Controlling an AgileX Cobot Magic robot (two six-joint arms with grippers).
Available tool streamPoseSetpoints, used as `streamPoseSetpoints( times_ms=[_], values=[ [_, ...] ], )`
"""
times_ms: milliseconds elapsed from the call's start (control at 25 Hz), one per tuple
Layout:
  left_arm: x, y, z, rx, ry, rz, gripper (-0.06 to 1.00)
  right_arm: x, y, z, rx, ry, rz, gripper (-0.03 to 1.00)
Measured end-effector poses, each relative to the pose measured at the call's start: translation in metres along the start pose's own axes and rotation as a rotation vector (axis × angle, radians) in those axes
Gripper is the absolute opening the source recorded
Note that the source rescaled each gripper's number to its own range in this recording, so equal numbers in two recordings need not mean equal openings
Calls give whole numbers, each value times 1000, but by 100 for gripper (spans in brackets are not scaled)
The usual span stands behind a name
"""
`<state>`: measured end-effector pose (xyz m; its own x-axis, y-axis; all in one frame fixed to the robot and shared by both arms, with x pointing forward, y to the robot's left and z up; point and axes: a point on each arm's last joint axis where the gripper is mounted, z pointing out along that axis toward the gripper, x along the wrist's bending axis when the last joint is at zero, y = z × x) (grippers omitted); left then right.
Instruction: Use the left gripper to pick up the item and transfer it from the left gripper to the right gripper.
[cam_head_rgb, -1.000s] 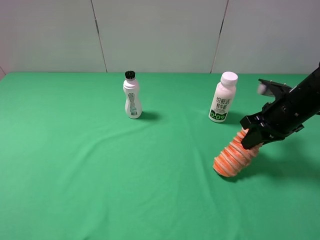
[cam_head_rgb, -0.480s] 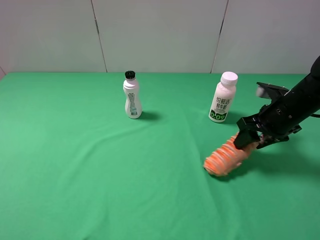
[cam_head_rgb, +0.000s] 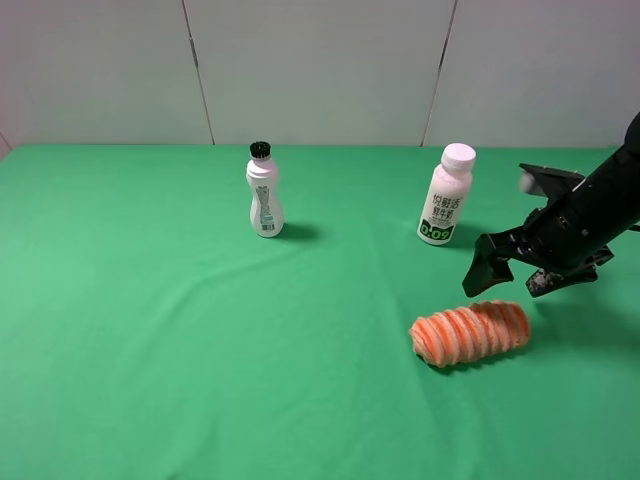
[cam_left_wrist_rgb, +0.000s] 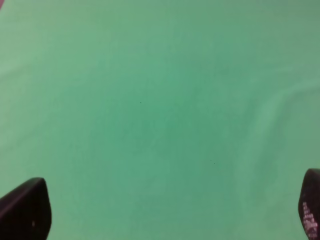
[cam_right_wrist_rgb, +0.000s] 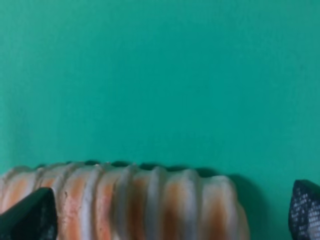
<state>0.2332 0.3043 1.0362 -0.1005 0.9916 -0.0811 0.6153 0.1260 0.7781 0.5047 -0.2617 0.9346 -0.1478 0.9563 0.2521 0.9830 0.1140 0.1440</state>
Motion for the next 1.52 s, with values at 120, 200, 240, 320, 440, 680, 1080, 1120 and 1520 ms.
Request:
streamPoseSetpoints(
  times_ms=[120, 200, 240, 320, 440, 680, 1080, 1120, 1520],
  values=[
    [0, 0, 0, 0, 0, 0, 100, 3, -1, -12, -34, -2, -16, 100],
    [0, 0, 0, 0, 0, 0, 100, 7, -3, -24, -72, -3, -27, 100],
    [0, 0, 0, 0, 0, 0, 100, 9, -4, -30, -87, -2, -30, 100],
    [0, 0, 0, 0, 0, 0, 100, 14, -8, -46, -129, -4, -46, 100],
    [0, 0, 0, 0, -1, 0, 100, 21, -16, -71, -203, -10, -72, 100],
    [0, 0, 0, 0, -1, 0, 100, 35, -41, -121, -381, -37, -116, 100],
    [0, 0, 0, 0, -1, 0, 100, 55, -99, -182, -638, -74, -196, 100],
    [0, 0, 0, 0, -1, 0, 100, 56, -103, -185, -651, -76, -200, 100],
    [0, 0, 0, 0, -1, 0, 100, 58, -164, -180, -770, -88, -202, 100]
  ],
)
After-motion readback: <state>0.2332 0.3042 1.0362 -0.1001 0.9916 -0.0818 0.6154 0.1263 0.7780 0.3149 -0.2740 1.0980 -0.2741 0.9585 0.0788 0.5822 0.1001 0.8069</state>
